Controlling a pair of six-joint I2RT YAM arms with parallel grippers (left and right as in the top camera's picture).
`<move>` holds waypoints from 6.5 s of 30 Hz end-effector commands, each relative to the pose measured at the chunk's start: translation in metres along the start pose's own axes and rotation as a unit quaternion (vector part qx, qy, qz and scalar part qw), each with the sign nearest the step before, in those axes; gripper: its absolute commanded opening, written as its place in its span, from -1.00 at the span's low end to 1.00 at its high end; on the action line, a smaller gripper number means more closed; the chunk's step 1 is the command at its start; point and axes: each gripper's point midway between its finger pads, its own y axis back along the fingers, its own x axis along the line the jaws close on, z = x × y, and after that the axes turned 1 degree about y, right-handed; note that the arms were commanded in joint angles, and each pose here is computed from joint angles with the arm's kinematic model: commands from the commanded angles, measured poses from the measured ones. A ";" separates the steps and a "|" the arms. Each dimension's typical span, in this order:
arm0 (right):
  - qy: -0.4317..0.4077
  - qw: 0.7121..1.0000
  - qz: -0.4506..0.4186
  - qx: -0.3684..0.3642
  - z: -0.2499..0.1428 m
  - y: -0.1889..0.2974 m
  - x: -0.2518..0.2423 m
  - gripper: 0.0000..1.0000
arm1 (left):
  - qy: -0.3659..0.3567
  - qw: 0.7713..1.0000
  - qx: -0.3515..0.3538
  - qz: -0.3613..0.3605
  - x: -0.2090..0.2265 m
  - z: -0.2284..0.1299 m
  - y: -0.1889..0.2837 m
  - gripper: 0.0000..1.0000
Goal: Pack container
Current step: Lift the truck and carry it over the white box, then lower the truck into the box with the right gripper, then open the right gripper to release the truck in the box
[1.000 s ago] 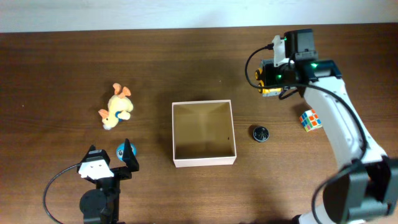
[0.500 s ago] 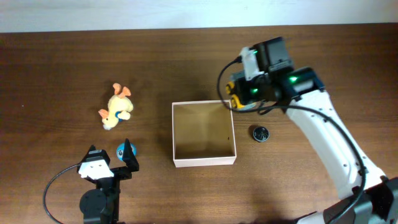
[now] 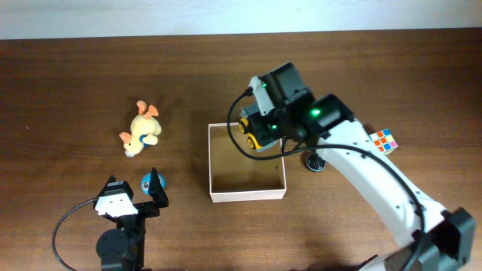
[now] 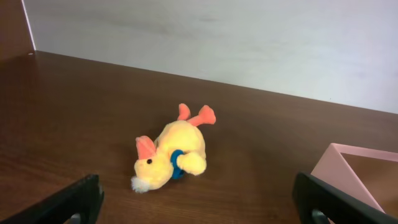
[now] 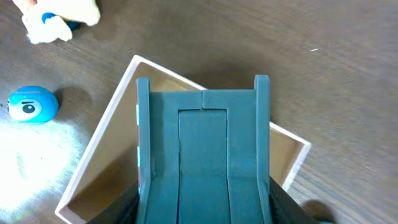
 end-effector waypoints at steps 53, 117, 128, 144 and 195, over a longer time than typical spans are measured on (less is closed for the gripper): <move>-0.128 0.988 -0.040 0.077 -0.034 -0.096 0.050 -0.15 | 0.003 1.000 0.000 -0.004 -0.001 -0.001 0.000 0.99; -0.087 0.992 -0.071 0.058 -0.037 -0.108 0.033 0.18 | 0.003 1.000 0.000 -0.004 -0.001 -0.001 0.000 0.98; -0.103 0.988 -0.101 0.053 -0.029 -0.091 -0.014 -0.07 | 0.003 1.000 0.000 -0.004 -0.001 -0.001 0.000 0.99; -0.096 0.989 -0.101 0.053 -0.029 -0.103 -0.017 -0.06 | 0.003 1.000 0.000 -0.004 -0.001 -0.001 0.000 0.98; -0.112 0.988 0.008 0.105 -0.059 -0.155 0.016 -0.07 | 0.003 1.000 0.000 -0.004 -0.001 -0.001 0.000 0.99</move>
